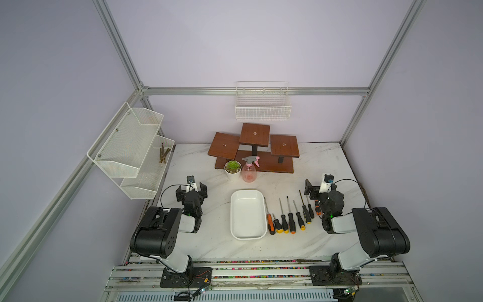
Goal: Take out the screwdriver from the storage box
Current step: Reset both arms
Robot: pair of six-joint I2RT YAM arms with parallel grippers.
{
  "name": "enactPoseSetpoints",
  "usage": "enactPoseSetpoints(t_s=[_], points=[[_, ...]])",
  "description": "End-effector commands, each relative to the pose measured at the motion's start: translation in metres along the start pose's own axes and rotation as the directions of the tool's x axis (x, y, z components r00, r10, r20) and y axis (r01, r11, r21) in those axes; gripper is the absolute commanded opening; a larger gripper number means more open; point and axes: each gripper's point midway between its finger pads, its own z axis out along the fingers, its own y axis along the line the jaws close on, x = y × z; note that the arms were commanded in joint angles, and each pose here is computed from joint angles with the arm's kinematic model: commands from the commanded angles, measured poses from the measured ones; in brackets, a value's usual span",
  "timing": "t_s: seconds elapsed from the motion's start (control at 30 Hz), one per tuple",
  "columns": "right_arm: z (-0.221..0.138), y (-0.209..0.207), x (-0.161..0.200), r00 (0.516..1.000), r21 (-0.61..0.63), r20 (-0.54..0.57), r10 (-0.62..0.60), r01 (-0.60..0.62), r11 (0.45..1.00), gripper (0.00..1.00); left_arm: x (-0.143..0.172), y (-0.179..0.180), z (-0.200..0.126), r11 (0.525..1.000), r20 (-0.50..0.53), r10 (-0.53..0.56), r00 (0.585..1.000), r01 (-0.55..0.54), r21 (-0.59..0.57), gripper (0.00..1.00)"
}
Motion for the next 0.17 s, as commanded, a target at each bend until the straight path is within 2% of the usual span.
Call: enactPoseSetpoints(t_s=[0.0,0.13], points=[[0.0042,0.0000,-0.0018,1.000,0.009,0.001,-0.006,0.006,1.000,1.00,-0.0117,0.0021,0.0000,0.999,0.037,-0.037,0.999,0.037,0.001,1.00],[0.0033,0.0013,-0.0031,1.000,0.005,0.008,-0.008,0.008,1.000,1.00,-0.0124,0.0019,0.0002,0.999,0.039,-0.039,0.998,0.039,0.002,1.00]])
